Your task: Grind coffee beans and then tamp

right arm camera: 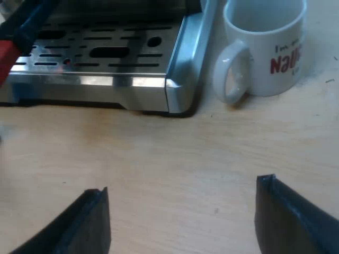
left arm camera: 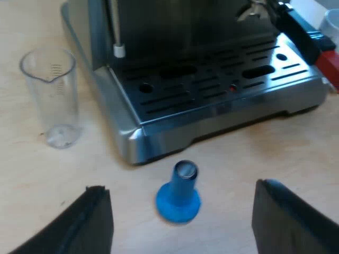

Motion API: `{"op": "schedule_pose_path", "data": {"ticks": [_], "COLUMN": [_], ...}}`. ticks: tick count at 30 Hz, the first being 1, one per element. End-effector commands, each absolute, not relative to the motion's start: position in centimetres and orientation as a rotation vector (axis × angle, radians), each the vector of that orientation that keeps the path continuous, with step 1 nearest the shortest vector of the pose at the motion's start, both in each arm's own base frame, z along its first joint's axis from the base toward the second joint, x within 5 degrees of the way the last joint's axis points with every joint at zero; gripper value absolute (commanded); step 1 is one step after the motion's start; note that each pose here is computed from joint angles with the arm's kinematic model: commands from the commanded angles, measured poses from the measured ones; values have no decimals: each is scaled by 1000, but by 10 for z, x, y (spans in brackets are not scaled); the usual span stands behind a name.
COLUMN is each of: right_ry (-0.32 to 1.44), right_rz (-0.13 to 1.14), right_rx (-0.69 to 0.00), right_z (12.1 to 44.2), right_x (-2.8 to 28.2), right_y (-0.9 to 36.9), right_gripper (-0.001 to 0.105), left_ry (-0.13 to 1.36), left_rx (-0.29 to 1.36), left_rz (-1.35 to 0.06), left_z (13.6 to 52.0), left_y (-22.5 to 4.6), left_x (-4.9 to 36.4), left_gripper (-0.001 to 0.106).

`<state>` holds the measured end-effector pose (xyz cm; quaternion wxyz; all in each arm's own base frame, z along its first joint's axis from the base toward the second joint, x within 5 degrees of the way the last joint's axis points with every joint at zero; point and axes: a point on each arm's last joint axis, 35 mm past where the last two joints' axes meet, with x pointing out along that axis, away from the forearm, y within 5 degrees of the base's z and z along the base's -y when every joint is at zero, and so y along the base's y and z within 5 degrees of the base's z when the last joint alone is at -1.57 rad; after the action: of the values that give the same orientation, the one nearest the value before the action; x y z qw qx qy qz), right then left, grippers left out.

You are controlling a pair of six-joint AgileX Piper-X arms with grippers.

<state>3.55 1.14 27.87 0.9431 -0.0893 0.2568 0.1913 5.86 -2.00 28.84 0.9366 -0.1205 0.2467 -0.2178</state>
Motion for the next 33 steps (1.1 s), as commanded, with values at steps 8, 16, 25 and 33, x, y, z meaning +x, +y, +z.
{"op": "schedule_pose_path", "data": {"ticks": [8,16,25,33], "right_ry": [525,568,542,569], "right_rz": [619,815,930,877], "right_rx": [-248,-339,-535,-556], "right_z": [317,319,315,308], "right_x": [59,80,94,97], "right_y": [19,36,72,100], "right_gripper": [60,60,60,60], "left_ry": [468,463,466,446], "left_rx": [-228,-146,-79,-77], "left_rz": [-642,-809,-1000,-1009], "left_z": [300,300,286,266], "left_y": [-35,-55,-76,-80], "left_x": [78,96,110,117], "left_gripper": [59,59,59,59]}}
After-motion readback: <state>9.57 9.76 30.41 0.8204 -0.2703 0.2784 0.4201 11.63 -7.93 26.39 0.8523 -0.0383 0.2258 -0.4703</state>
